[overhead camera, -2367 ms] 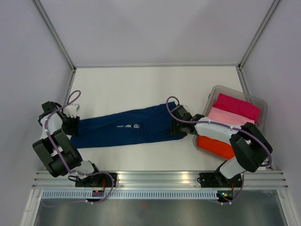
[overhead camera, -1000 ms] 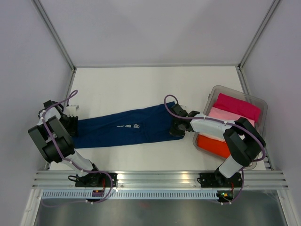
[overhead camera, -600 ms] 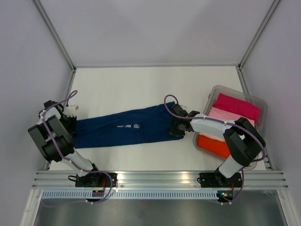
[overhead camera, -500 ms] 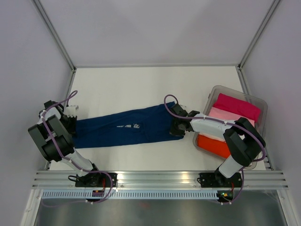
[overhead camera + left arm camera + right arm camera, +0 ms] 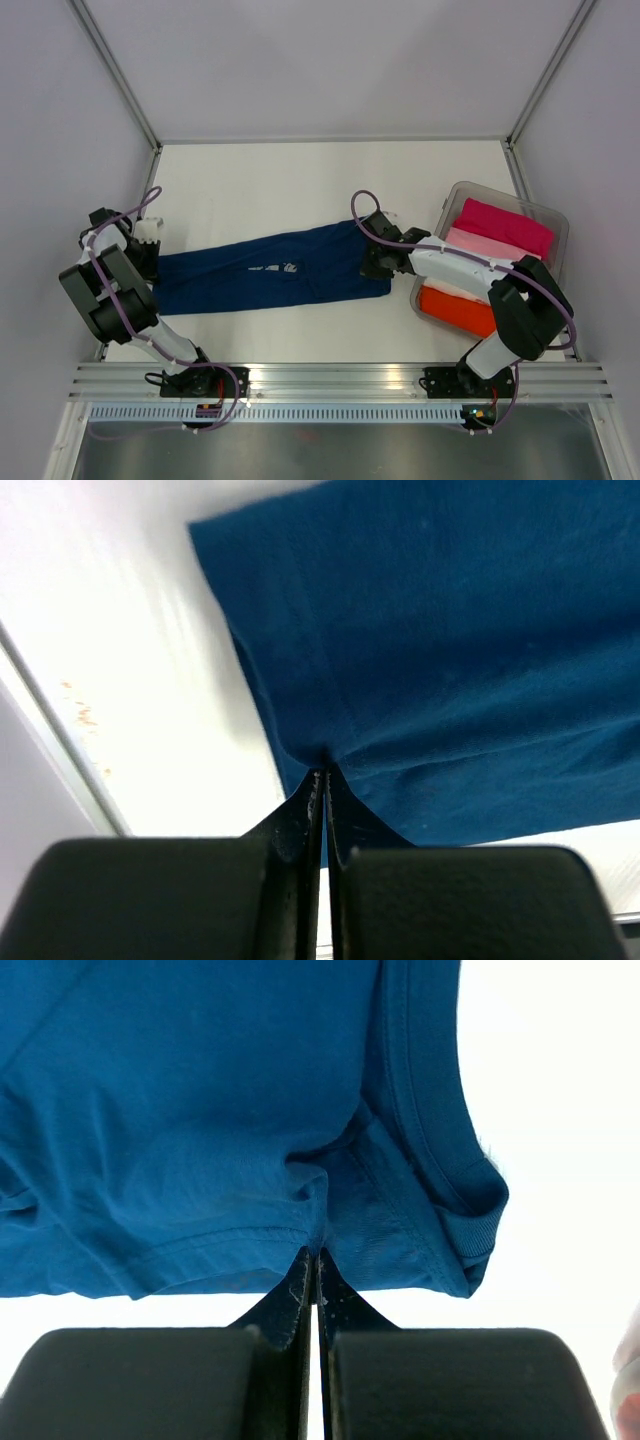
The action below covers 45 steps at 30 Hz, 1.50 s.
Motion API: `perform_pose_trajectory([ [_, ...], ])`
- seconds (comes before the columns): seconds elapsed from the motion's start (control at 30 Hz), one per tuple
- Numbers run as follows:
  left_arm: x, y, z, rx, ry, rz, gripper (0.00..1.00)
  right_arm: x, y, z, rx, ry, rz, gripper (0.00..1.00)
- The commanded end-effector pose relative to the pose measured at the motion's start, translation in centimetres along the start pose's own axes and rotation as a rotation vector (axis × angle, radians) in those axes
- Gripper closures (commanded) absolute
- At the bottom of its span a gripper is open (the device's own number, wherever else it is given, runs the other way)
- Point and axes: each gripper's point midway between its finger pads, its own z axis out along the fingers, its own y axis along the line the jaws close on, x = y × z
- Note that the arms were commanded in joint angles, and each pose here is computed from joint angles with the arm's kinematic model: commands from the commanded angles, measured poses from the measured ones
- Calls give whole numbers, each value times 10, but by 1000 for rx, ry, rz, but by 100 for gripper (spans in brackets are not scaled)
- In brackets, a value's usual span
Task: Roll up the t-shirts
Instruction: Fold the tshirt
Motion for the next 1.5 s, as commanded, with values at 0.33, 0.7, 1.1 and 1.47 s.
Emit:
perform_pose_trajectory([
  [0.33,-51,16,-37,-38,-160,-8,98,-50,38,-40,-105,-122,0,100],
  [0.7,-109,30,-41,-19,-305,-35,98,-171,90,-63,-234,-277,12,100],
  [1.1,-174,56,-54,-83,-459,-11,98,-264,109,-82,-262,-411,19,100],
  [1.47,-173,44,-54,-46,-461,31,98,-242,93,-78,-250,-363,57,100],
])
